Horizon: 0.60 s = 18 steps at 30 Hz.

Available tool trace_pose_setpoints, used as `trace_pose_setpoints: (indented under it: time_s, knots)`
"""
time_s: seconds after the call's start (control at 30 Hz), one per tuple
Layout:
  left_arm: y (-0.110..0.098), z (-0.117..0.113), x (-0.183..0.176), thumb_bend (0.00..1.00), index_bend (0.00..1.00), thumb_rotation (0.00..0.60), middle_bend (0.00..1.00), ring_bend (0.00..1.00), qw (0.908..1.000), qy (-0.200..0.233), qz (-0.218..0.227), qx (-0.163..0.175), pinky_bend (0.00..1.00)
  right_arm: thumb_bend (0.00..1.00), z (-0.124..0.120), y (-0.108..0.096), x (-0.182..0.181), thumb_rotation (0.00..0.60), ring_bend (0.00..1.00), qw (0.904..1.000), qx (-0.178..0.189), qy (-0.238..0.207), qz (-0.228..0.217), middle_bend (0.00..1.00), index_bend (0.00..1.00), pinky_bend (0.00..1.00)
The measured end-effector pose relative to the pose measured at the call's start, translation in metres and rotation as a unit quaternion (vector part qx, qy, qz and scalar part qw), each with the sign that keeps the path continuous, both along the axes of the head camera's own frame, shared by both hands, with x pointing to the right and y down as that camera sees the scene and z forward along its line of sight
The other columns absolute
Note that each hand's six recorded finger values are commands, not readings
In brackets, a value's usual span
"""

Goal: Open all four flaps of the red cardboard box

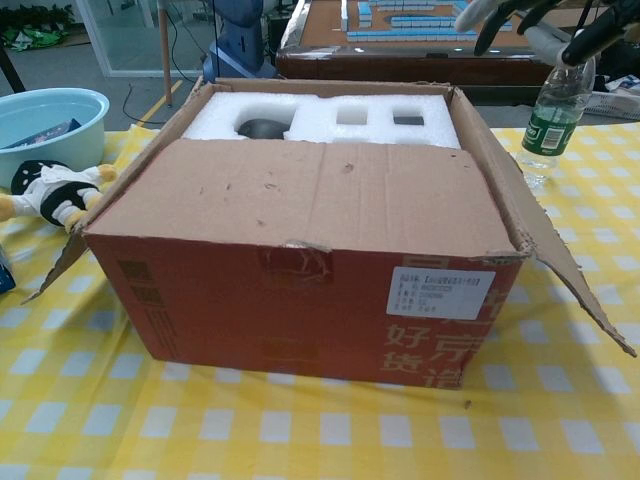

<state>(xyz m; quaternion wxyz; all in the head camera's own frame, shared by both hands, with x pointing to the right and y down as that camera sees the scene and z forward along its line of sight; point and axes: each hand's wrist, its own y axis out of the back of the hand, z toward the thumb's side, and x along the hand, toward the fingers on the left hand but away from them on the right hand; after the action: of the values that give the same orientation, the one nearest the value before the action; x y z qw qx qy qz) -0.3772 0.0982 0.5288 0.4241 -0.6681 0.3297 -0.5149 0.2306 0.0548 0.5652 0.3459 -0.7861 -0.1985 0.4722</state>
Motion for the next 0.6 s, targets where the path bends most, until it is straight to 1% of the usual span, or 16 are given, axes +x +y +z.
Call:
trace_pose_setpoints:
  time_s: [0.1,0.17,0.33,0.43,0.6]
  knots:
    - [0.006,0.002,-0.004,0.43,0.31,0.404,0.22,0.11,1.0000,-0.004,-0.005,-0.003,0.00,0.94,0.008,0.014,-0.006,0.600,0.07,0.9995,-0.025,-0.003,-0.020,0.22,0.20,0.11]
    - [0.009,0.003,-0.007,0.42,0.31,0.403,0.22,0.11,0.9999,-0.006,-0.008,-0.005,0.00,0.99,0.013,0.019,-0.011,0.600,0.07,0.9990,-0.034,-0.004,-0.029,0.22,0.21,0.11]
    - [0.014,0.005,-0.015,0.43,0.31,0.405,0.22,0.11,0.9998,-0.011,-0.017,-0.010,0.00,1.00,0.025,0.025,-0.024,0.600,0.07,0.9979,-0.047,-0.007,-0.045,0.21,0.21,0.11]
    - [0.015,0.007,-0.019,0.42,0.31,0.402,0.22,0.11,0.9996,-0.014,-0.019,-0.013,0.00,1.00,0.029,0.024,-0.028,0.600,0.07,0.9975,-0.046,-0.003,-0.053,0.21,0.22,0.11]
    - [0.018,0.012,-0.020,0.42,0.31,0.403,0.22,0.11,0.9995,-0.013,-0.020,-0.021,0.00,1.00,0.035,0.022,-0.034,0.600,0.07,0.9970,-0.039,0.007,-0.066,0.21,0.28,0.11]
